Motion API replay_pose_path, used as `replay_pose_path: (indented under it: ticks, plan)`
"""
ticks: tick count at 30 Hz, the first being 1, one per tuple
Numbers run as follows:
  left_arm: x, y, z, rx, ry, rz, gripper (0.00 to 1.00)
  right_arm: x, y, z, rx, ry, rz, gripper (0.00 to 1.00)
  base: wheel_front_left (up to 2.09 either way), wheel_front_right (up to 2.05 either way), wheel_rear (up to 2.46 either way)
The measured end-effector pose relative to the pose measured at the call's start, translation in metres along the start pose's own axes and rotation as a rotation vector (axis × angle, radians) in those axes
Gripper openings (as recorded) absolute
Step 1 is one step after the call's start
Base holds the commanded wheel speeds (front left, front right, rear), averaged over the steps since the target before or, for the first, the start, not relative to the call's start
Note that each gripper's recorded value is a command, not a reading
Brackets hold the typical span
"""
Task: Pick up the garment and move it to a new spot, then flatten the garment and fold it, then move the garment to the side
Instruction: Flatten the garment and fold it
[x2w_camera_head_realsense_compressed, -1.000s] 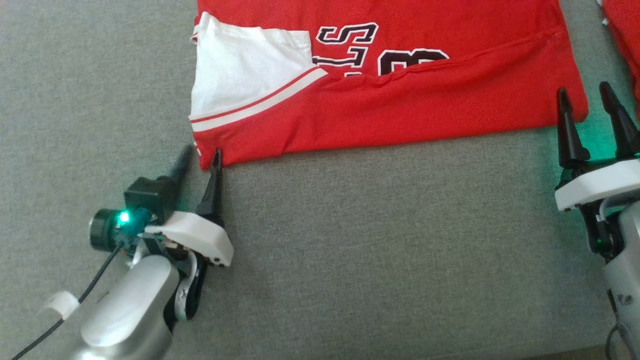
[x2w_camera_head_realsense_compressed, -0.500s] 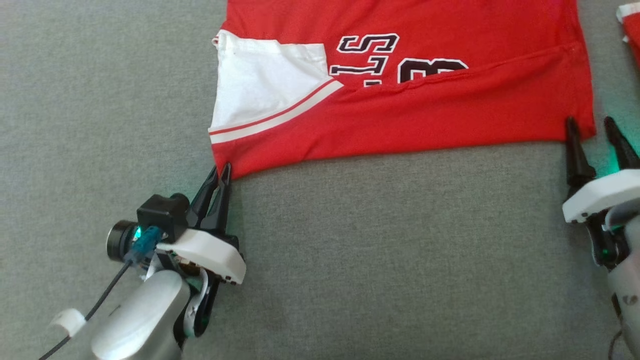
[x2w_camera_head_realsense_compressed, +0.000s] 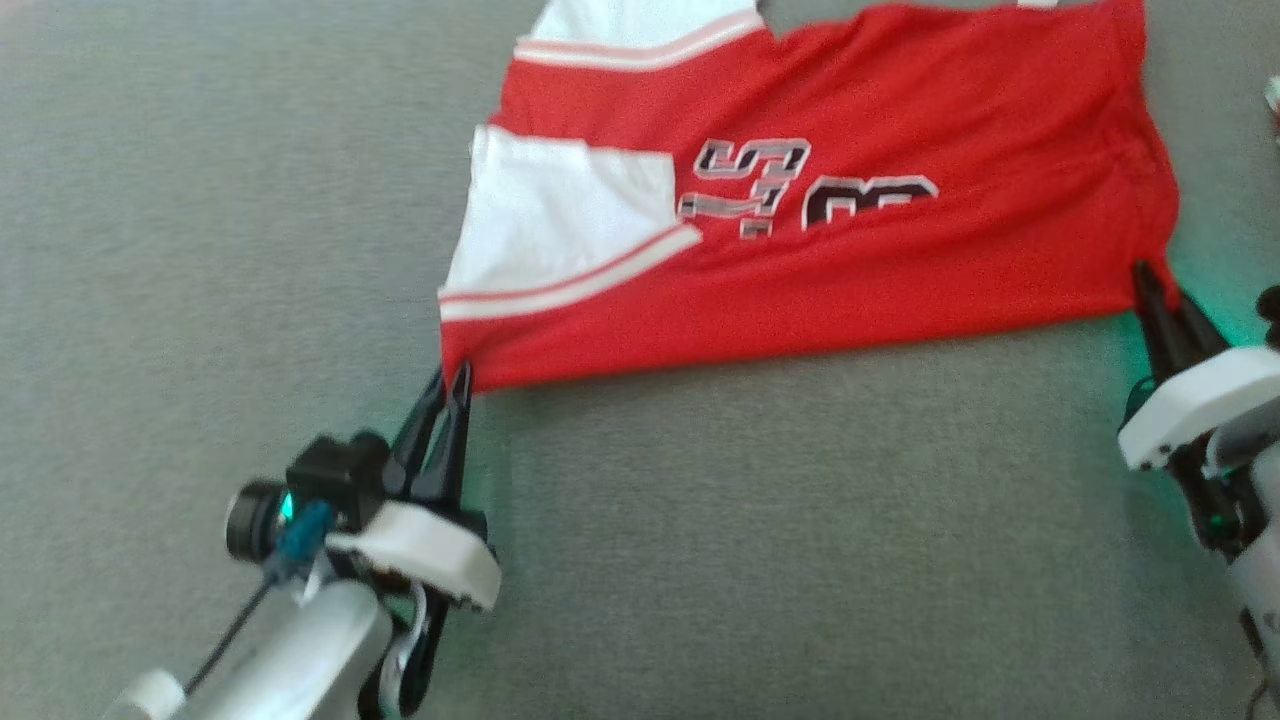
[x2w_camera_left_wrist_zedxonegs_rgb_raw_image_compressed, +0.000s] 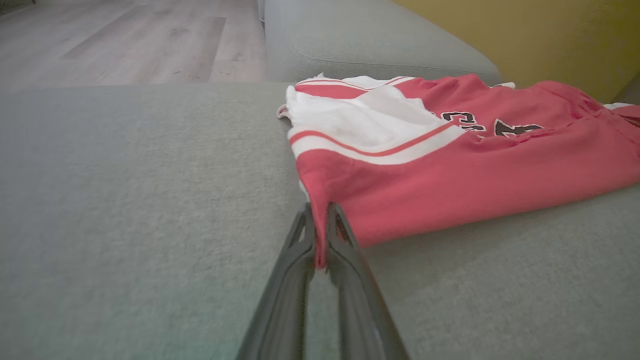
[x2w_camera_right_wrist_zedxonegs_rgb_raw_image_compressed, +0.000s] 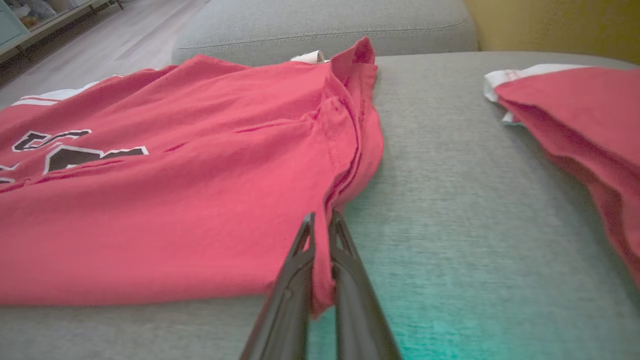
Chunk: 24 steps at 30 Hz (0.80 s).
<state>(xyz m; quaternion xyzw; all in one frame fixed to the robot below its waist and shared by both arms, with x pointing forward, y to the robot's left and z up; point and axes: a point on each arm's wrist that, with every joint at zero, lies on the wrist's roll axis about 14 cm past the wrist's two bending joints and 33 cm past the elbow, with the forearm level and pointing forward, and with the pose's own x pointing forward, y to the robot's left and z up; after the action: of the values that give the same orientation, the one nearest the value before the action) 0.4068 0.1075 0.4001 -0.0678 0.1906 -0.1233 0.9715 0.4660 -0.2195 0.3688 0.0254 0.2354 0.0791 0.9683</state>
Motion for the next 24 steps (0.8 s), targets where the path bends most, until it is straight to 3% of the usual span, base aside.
replay_pose_path:
  ticks: [6, 10, 20, 24]
  plan:
    - [-0.034, 0.012, -0.005, -0.033, -0.016, 0.076, 0.0, 0.003, 0.041, 0.01, -0.008, -0.021, 0.113, 0.0, 0.0, 0.0, 0.0]
    - [-0.048, 0.013, -0.006, -0.051, -0.033, 0.097, 0.0, -0.002, 0.045, 0.012, -0.013, -0.034, 0.13, 0.0, 0.0, 0.0, 0.0]
    - [-0.059, -0.015, -0.023, -0.084, 0.006, 0.026, 0.0, -0.077, -0.02, -0.032, 0.054, 0.023, -0.052, 0.0, 0.0, 0.0, 0.0]
    - [-0.064, -0.027, -0.036, -0.081, 0.06, -0.022, 0.0, -0.108, -0.024, -0.056, 0.113, 0.07, -0.106, 0.0, 0.0, 0.0, 0.0]
